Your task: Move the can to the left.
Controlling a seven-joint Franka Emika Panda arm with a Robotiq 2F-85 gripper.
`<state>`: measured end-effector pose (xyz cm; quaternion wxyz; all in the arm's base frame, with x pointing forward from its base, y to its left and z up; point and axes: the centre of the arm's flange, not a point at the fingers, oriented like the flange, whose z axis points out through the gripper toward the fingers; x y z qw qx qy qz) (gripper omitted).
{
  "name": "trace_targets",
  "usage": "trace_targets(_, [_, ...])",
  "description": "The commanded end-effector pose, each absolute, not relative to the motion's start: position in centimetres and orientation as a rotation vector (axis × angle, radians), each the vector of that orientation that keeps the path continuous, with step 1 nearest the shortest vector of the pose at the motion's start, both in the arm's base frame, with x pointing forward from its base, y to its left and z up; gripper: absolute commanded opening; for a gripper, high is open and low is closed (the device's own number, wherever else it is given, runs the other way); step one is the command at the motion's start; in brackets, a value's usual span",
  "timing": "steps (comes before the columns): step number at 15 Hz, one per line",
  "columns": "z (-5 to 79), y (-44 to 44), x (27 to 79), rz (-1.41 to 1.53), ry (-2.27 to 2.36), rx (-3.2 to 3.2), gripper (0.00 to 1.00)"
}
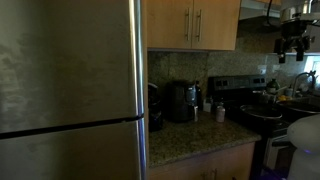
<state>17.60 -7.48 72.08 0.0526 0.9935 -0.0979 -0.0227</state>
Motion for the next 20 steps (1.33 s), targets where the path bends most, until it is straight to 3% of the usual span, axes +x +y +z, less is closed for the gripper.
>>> trace_targets(1, [72.0, -7.4, 17.8, -0.076, -0.296, 3.02, 1.0])
trace_targets(9, [71.6, -7.5, 18.6, -0.109, -0.294, 3.017, 1.0])
trace_targets(11, [68.7, -9.5, 22.9, -0.11, -0.535, 3.073, 1.0])
trace_targets(16, [63.0, -12.5, 27.8, 0.081, -0.947, 3.036, 1.0])
trace_targets(20, [63.0, -13.3, 28.3, 0.083, -0.973, 3.015, 1.0])
